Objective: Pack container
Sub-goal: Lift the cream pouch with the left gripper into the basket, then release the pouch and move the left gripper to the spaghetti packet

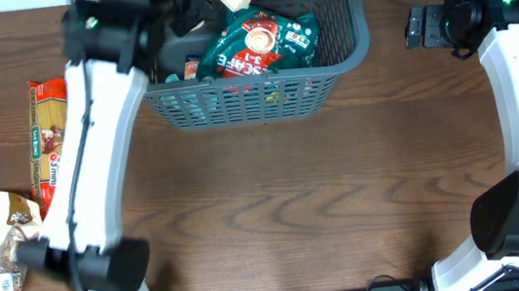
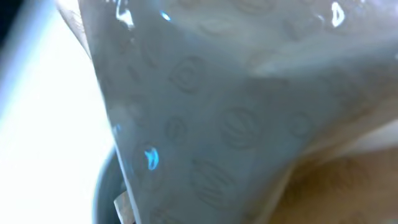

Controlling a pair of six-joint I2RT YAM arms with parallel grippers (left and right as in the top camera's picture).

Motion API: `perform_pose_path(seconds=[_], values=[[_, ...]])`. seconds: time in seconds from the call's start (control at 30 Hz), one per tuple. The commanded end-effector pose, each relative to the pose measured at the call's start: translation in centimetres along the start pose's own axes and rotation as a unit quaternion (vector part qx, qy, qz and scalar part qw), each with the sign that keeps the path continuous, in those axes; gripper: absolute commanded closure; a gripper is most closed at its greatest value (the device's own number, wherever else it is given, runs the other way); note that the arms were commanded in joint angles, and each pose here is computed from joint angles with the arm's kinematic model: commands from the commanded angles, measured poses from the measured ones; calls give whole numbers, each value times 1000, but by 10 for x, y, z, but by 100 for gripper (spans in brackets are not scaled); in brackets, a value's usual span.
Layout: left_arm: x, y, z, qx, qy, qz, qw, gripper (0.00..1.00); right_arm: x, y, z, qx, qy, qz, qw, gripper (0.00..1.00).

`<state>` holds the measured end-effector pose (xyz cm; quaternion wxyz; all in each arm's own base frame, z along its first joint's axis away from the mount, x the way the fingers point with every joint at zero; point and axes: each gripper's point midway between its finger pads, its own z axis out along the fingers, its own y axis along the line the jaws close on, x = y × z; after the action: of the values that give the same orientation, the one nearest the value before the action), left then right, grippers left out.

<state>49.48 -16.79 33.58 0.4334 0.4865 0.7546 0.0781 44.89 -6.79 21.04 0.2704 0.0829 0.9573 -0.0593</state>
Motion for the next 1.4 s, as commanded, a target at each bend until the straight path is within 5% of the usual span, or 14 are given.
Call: perform_pose_path(seconds=[0.0,0.23,0.4,0.5,0.77,1.0,1.23,1.37], values=[[31,-10,46,30,44,7,999,92,-1,1,-4,-3,-4,-12,1000,1],[74,-45,106,91,101,-2,991,87,3,1,-4,-3,4,-19,1000,1],[83,-52,111,104,116,-6,988,36,6,1,-4,-3,9,-22,1000,1],[78,-47,98,94,114,-22,989,29,6,1,-4,-3,9,-23,1000,1],[46,-5,-7,10,94,-23,995,21,6,1,-4,-2,11,-27,1000,1],[31,36,-133,-123,59,-111,984,21,7,1,-4,-3,13,-35,999,1],[135,31,-232,-206,193,-315,906,18,7,1,-4,-1,13,-48,999,1],[204,16,-267,-238,274,-460,810,14,8,1,-4,-1,13,-49,999,1]])
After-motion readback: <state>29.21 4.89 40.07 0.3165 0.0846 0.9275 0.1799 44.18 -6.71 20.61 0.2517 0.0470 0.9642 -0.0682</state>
